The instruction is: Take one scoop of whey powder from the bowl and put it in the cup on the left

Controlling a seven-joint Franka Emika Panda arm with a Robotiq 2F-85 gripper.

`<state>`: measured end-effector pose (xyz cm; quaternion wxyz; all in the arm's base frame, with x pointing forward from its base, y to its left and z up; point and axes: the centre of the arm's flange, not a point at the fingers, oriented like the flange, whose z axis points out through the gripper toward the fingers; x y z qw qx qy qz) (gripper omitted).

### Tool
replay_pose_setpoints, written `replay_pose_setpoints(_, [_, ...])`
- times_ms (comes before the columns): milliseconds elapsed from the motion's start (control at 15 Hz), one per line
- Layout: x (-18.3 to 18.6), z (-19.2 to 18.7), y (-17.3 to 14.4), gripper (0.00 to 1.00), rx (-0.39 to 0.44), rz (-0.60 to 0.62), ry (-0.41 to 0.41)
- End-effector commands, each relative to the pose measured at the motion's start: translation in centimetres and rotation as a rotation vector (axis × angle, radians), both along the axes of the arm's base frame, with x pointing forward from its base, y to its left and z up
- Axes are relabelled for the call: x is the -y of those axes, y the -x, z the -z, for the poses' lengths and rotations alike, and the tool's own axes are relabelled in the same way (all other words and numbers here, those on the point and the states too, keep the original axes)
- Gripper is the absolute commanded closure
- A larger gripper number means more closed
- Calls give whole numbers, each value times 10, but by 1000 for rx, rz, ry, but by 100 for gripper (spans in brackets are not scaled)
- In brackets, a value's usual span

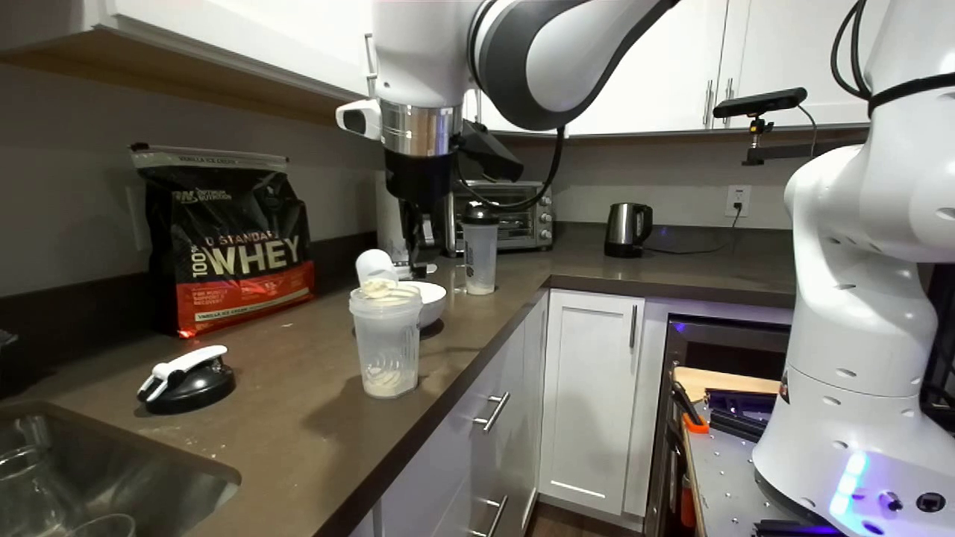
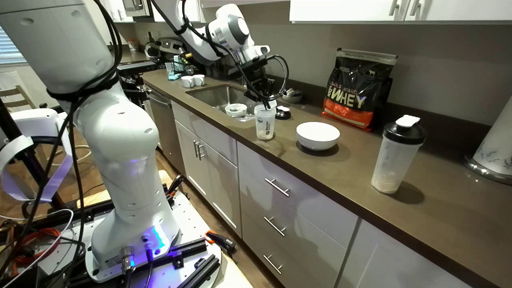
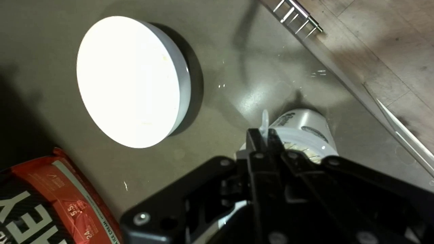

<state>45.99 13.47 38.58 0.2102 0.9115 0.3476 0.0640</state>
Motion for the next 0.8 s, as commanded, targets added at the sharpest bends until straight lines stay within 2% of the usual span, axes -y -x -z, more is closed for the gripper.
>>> replay_pose_setpoints(0, [1, -7, 5, 99, 49, -3, 1])
replay_pose_setpoints(400, [0, -14, 7, 99, 83, -18, 15])
replay_pose_setpoints(733, [-1, -6, 9, 99, 105, -37, 57])
